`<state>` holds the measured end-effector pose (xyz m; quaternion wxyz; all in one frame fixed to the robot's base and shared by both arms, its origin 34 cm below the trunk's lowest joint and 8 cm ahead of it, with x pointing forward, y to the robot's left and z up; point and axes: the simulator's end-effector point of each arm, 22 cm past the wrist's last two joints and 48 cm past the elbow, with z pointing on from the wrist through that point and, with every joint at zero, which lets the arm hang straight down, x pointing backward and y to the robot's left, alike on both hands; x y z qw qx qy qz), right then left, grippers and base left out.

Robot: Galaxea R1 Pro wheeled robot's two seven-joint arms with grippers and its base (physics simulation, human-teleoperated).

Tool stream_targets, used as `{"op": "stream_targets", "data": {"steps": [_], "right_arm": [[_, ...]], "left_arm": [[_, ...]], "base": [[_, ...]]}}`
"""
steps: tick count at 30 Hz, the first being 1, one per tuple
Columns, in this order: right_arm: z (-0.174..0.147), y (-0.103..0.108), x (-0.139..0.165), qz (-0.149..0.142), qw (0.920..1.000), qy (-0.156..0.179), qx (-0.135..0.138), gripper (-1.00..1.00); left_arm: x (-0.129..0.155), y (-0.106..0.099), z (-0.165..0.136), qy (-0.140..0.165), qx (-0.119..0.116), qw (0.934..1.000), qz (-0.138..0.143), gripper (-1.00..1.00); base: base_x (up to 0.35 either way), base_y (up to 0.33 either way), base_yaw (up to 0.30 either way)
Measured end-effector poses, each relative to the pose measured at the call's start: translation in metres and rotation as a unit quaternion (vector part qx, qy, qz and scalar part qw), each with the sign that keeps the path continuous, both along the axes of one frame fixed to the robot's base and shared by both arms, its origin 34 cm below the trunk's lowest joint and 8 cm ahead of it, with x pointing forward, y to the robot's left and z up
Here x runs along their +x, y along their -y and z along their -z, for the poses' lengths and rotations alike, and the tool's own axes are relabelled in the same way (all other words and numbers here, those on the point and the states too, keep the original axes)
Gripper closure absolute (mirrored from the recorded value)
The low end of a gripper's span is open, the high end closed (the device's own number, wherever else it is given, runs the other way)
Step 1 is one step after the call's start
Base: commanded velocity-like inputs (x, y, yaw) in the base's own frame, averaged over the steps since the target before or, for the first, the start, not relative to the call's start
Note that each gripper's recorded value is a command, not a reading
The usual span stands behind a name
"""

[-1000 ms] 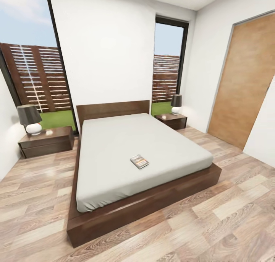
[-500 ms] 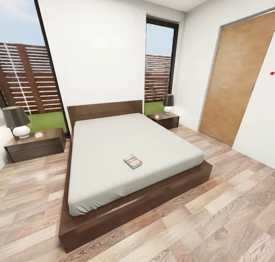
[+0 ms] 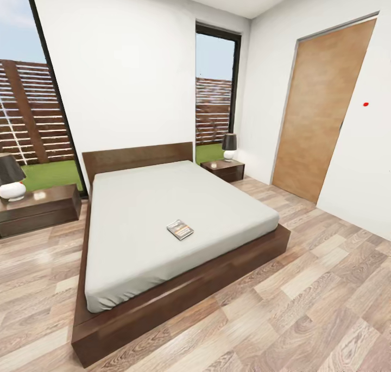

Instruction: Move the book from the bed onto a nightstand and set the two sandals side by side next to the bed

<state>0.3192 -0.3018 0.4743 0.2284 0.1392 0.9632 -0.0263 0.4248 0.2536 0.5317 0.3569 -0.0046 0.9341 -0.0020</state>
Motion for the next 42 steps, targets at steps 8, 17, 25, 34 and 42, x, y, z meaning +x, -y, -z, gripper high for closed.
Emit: {"op": "stream_targets", "data": {"steps": [8, 17, 25, 34, 42], "right_arm": [[0.0000, -0.0004, 0.0002, 0.000, 1.0000, 0.000, 0.000, -1.00], [0.0001, -0.0017, 0.0000, -0.001, 1.0000, 0.000, 0.001, -1.00], [0.0002, -0.0028, 0.0001, -0.003, 1.0000, 0.001, 0.002, -1.00], [0.0002, -0.0026, -0.0001, -0.002, 1.0000, 0.000, 0.002, -1.00], [0.0003, -0.0025, -0.0003, -0.002, 1.0000, 0.000, 0.002, -1.00]], "left_arm": [[-0.0002, 0.0001, 0.0001, 0.000, 0.000, 1.0000, 0.000, -1.00], [-0.0002, 0.0001, 0.0001, 0.000, 0.000, 1.0000, 0.000, -1.00], [-0.0001, 0.0001, 0.0001, 0.000, 0.000, 1.0000, 0.000, -1.00], [0.0000, 0.0002, 0.0001, 0.000, 0.000, 1.0000, 0.000, -1.00], [-0.0001, 0.0002, 0.0001, 0.000, 0.000, 1.0000, 0.000, -1.00]], "base": [[0.000, 0.000, -0.140], [0.000, 0.000, -0.245], [0.000, 0.000, -0.281], [0.000, 0.000, -0.283], [0.000, 0.000, -0.283]]}}
